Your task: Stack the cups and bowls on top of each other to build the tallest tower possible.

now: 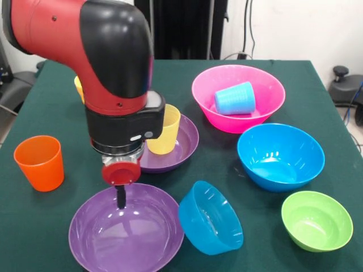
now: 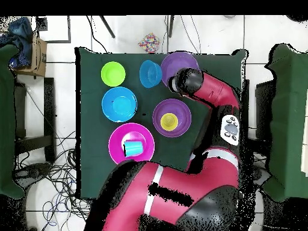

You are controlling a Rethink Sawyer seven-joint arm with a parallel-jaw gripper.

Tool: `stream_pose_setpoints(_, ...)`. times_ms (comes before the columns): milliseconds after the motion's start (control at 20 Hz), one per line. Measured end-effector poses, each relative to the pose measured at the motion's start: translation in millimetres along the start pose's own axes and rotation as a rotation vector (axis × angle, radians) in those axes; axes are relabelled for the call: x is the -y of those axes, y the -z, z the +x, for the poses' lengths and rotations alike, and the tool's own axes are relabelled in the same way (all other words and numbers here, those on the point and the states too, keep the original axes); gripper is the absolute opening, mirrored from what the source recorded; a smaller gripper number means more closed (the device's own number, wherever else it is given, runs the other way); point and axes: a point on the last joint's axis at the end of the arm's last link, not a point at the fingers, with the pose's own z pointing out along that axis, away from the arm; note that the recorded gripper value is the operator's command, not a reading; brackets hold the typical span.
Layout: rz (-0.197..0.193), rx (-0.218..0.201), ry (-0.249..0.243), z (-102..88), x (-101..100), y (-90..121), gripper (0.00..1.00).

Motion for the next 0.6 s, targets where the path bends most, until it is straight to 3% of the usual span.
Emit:
stream_pose_setpoints(200,-0.016,-0.022,-0.028,-12.1,-0.4,0.7,1.00)
stream_pose_setpoints(600,-0.026,-0.062,-0.059,-19.0,2.3,-7.1,1.00)
